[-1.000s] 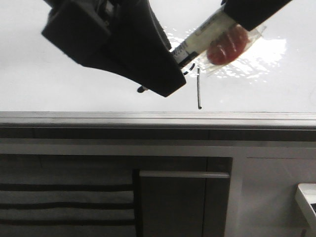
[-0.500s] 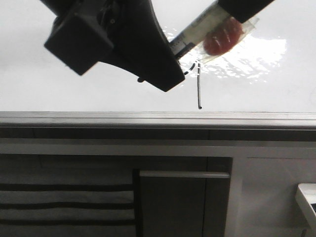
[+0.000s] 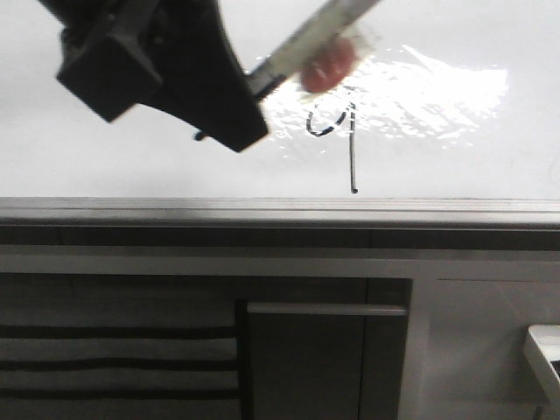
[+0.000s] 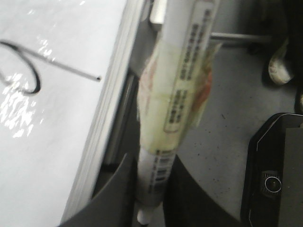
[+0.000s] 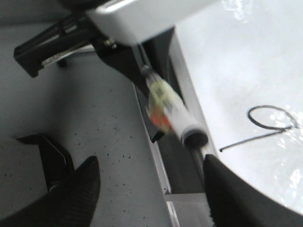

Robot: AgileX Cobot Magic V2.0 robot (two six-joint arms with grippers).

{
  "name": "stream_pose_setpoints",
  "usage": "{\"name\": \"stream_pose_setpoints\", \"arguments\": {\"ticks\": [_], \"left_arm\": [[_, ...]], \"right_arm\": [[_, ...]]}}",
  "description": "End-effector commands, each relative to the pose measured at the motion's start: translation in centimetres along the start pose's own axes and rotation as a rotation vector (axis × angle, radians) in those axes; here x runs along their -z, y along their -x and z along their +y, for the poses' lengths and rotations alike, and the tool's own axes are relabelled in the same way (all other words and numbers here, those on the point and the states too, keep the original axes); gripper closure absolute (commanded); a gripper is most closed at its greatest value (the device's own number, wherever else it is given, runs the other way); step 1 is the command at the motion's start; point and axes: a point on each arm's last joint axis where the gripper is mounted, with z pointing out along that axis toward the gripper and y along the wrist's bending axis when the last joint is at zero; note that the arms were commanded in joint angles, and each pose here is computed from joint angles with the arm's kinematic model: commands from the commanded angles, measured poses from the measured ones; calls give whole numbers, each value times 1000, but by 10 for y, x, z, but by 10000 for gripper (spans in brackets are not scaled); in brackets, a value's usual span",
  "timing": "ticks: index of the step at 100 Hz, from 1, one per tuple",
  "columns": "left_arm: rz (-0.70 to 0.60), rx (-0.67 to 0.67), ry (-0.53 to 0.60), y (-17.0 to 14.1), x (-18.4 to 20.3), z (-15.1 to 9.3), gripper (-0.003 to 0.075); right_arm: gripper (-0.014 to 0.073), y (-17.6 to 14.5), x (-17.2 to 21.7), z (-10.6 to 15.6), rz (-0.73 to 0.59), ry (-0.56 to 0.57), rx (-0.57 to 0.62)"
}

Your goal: Write number 9 on whiteboard

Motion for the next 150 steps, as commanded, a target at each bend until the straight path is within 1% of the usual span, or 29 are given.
{"name": "stream_pose_setpoints", "arguments": {"ticks": [1,10,21,28,37,43,54,73,100,105,110,117,122,124,127,132,136,142,149,150], "left_arm": [[-30,188,133,-4,32,25,741],[39,409,192,-25,45,43,741],[122,662,280,-60,56,63,741],[114,777,353,-81,59,74,741],[37,878,454,-103,58,88,741],[1,920,500,-115,55,95,741],[-33,959,542,-127,47,104,741],[-94,1011,544,-128,32,114,741],[-91,1021,541,-130,26,117,736],[-91,1019,541,-130,26,117,710],[-91,1019,541,-130,26,117,654],[-91,1015,542,-129,26,117,535],[-94,1009,546,-128,27,117,419],[-94,1000,550,-128,28,118,390],[-95,990,553,-126,31,118,325],[-90,969,558,-123,37,118,260],[-89,948,565,-119,45,118,236],[-97,918,581,-114,58,114,242],[-122,893,601,-107,77,106,251],[-130,889,605,-106,81,104,251]], "right_arm": [[169,7,31,-7,-103,-105,-67],[169,1,42,-9,-104,-140,-122],[169,-4,47,-10,-90,-159,-144],[169,-5,49,-11,-84,-163,-149],[169,-5,49,-10,-83,-162,-149],[169,-5,49,-10,-83,-162,-149],[169,-5,49,-11,-86,-165,-150],[169,-7,45,-12,-92,-173,-153],[169,-9,41,-11,-86,-172,-157],[169,-9,41,-12,-87,-172,-157],[169,-9,41,-11,-88,-171,-158],[169,-9,41,-11,-88,-171,-158],[169,-9,41,-11,-88,-171,-158],[169,-9,41,-11,-88,-171,-158],[169,-9,42,-12,-87,-173,-160],[169,-9,45,-11,-93,-179,-176],[169,-10,48,-13,-91,-199,-207],[169,-14,57,-14,-88,-248,-265],[169,-21,69,-17,-83,-337,-379],[169,-23,70,-18,-79,-355,-410]]}}
